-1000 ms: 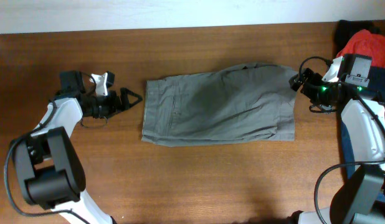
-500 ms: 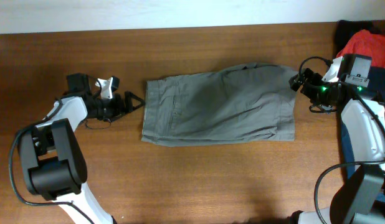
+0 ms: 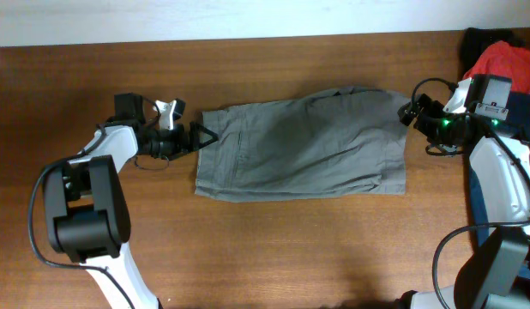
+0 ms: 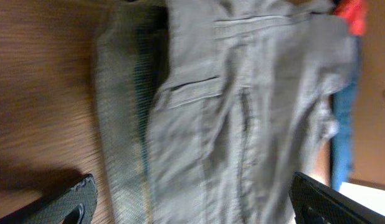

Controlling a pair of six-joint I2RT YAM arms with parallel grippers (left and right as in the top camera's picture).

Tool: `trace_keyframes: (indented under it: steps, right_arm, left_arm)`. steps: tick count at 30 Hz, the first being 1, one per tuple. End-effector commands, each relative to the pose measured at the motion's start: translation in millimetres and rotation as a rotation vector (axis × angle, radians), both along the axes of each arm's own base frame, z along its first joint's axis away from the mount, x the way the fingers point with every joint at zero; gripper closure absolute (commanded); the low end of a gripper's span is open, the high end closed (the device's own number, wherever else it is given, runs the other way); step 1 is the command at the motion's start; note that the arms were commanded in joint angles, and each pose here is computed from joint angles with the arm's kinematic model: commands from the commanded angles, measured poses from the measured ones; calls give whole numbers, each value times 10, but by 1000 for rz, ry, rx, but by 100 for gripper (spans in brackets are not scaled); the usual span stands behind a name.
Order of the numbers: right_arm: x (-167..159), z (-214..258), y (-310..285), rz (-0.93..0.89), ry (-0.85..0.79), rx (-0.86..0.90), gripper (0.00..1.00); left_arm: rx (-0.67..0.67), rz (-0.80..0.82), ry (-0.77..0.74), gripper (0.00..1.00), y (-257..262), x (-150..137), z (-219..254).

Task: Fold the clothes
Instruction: 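Grasp the left hem of the shorts with the left gripper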

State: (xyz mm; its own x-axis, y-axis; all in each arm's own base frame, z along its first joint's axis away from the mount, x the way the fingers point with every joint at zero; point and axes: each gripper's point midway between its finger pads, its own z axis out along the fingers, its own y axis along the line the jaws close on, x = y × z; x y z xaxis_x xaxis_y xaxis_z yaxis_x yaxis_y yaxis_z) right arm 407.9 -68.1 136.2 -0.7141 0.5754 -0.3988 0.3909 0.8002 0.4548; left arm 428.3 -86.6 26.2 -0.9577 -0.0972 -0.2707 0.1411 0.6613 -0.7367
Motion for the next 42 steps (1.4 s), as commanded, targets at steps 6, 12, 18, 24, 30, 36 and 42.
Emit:
trace_keyframes:
  steps: [6,12,18,24,30,36,42]
  right_arm:
    - [1,22,-3,3,-7,1,1]
    - [1,22,-3,3,-7,1,1]
    - [0,21,-2,3,-6,1,1]
    - [0,21,-2,3,-6,1,1]
    - [1,22,-3,3,-7,1,1]
    - [1,22,-3,3,-7,1,1]
    - [1,22,-3,3,-7,1,1]
  left_arm:
    - [4,-10,267,1,-50,-505,-753]
    - [62,-3,273,7,18,-512,-826]
    - [64,-2,272,32,22,-508,-828]
    - [65,-2,261,53,22,-489,-828]
    - [67,-1,257,100,26,-479,-829]
    - [66,2,253,100,35,-465,-824]
    - [62,57,288,100,272,-360,-690]
